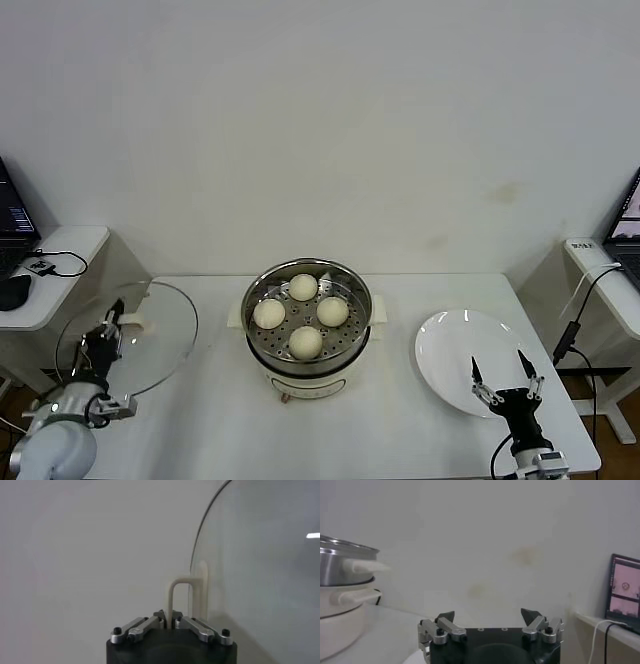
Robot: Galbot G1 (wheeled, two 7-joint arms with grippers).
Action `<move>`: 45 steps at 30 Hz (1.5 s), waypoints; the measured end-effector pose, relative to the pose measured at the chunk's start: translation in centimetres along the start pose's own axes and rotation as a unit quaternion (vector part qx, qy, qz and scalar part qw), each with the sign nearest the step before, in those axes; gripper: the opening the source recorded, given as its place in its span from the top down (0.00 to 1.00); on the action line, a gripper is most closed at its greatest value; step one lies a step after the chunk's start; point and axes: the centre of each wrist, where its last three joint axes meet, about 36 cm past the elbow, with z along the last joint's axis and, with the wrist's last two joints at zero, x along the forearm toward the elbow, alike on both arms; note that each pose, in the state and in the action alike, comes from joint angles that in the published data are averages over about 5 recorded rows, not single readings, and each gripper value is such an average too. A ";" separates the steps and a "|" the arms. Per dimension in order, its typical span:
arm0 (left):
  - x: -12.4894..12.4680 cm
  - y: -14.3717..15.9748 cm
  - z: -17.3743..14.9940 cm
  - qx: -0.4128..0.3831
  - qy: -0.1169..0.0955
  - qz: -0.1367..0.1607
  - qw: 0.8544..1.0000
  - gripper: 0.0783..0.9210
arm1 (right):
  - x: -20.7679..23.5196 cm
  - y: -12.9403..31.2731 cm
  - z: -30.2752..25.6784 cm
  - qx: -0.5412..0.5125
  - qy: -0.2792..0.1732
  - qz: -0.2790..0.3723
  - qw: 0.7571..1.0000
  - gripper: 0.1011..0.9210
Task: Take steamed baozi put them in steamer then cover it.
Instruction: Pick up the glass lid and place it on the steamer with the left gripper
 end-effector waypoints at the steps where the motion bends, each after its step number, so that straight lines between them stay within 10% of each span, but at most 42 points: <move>1: -0.1 0.7 -0.3 0.004 0.000 -0.003 1.000 0.92 | 0.0 0.1 0.0 0.000 -0.001 0.000 1.000 0.12; 23: -4.2 7.0 -14.6 0.070 -0.090 0.021 0.993 0.92 | -0.4 3.6 1.1 0.011 0.006 -0.008 1.000 0.12; 45: -5.8 6.6 -27.2 0.045 -0.120 0.039 0.991 0.92 | -0.4 5.7 2.1 0.026 0.010 -0.021 0.999 0.12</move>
